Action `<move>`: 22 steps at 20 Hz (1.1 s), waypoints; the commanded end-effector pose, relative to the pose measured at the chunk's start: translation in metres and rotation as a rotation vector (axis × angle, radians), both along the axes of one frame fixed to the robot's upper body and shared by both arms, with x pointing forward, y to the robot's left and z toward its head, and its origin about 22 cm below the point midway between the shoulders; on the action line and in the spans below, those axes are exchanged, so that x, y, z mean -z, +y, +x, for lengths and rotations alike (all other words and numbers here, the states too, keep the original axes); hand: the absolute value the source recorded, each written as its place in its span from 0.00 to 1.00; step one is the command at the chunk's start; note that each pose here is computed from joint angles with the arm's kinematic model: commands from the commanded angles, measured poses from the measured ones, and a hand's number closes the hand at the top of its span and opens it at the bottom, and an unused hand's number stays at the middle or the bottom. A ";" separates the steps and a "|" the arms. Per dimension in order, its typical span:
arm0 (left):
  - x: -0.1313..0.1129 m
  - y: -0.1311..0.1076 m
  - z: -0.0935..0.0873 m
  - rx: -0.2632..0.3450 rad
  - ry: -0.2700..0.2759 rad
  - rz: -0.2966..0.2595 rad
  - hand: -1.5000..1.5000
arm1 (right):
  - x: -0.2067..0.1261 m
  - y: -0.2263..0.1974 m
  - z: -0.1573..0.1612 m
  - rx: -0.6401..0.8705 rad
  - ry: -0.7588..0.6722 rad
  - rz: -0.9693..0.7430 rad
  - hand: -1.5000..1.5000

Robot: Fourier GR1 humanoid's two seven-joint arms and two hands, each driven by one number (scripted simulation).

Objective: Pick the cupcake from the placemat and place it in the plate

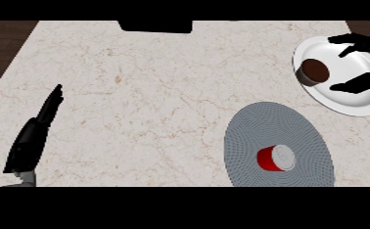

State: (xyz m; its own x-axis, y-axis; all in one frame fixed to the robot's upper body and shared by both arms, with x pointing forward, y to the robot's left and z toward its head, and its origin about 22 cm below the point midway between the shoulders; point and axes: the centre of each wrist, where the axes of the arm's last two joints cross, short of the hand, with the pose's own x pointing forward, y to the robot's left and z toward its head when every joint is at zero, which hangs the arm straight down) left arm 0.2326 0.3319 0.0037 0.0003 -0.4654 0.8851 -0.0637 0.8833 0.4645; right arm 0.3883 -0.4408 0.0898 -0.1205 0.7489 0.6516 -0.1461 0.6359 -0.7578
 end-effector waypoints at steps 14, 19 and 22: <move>-0.002 0.004 -0.005 -0.007 -0.013 0.008 0.50 | -0.047 -0.082 -0.048 0.291 -0.222 0.554 0.00; -0.005 -0.002 0.000 0.016 -0.008 -0.015 0.50 | -0.044 -0.103 -0.071 0.282 -0.248 0.640 0.00; -0.003 -0.011 0.000 0.003 -0.028 -0.013 0.50 | -0.041 -0.121 -0.094 0.259 -0.303 0.646 0.00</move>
